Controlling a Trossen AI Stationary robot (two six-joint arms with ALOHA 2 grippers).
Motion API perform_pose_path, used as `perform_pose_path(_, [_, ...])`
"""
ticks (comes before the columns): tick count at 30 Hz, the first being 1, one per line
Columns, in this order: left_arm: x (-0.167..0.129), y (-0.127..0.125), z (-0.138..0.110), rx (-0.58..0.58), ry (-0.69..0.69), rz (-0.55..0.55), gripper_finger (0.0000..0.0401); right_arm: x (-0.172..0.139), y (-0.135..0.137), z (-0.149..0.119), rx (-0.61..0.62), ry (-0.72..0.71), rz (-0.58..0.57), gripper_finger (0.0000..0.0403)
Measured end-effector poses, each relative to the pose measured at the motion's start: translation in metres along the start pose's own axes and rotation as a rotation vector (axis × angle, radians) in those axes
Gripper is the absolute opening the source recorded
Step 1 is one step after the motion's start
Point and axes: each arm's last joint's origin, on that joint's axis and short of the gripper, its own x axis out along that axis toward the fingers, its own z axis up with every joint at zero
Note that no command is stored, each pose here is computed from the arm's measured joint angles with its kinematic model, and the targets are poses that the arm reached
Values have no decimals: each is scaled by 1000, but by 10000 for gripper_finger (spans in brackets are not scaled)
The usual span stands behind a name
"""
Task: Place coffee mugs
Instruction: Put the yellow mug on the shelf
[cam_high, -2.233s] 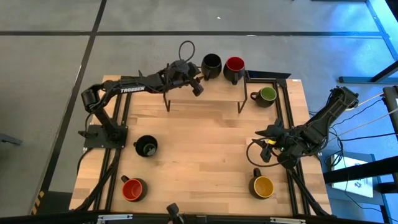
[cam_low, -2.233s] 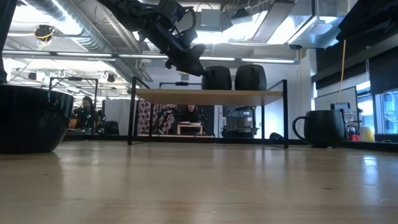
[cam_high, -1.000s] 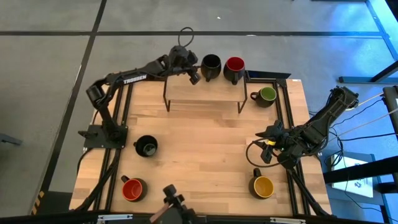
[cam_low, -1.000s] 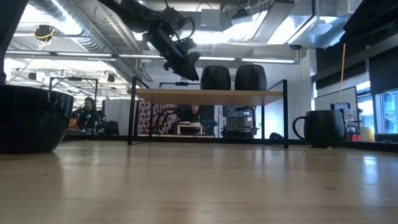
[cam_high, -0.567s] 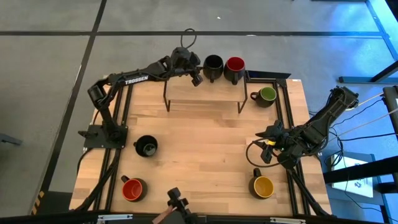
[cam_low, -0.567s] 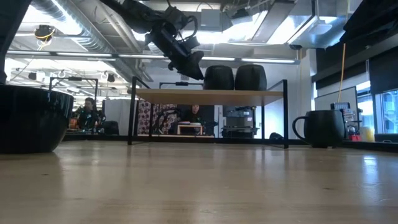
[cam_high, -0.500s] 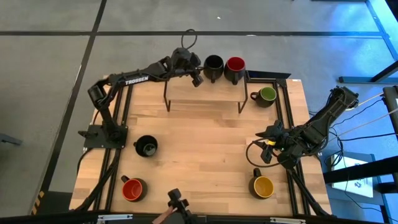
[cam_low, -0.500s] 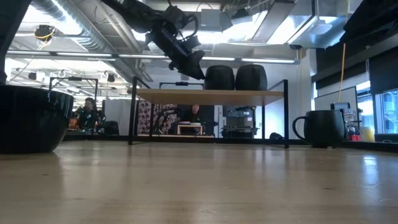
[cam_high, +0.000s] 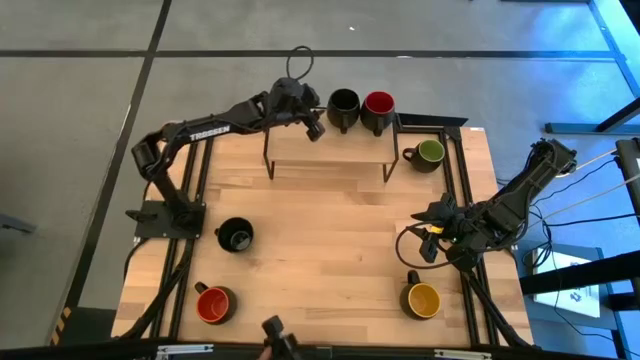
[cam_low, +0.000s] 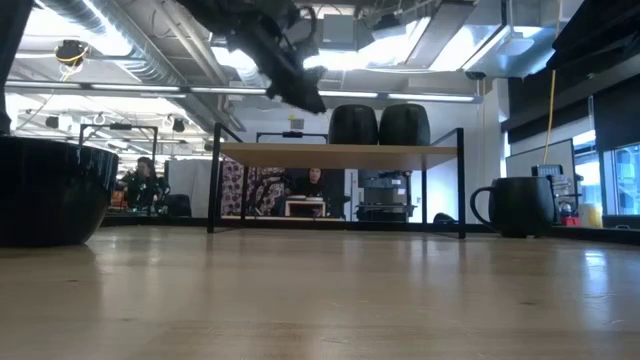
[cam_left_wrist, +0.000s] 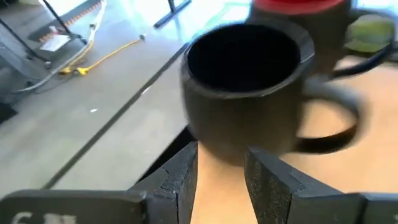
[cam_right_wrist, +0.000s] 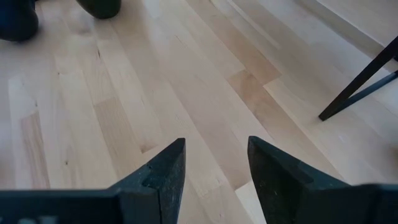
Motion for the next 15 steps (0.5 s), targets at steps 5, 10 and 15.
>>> perform_pose_path(5, [-35,-22,17,-38,-56,-110,121,0,0,0,1,-9,-3,163])
perform_pose_path(10, [-82,-57,30,8,-110,-230,121,0,1,1,14,-15,8,163])
perform_pose_path(15, [-124,-97,32,27,-117,-377,121,0,7,4,61,-35,52,163])
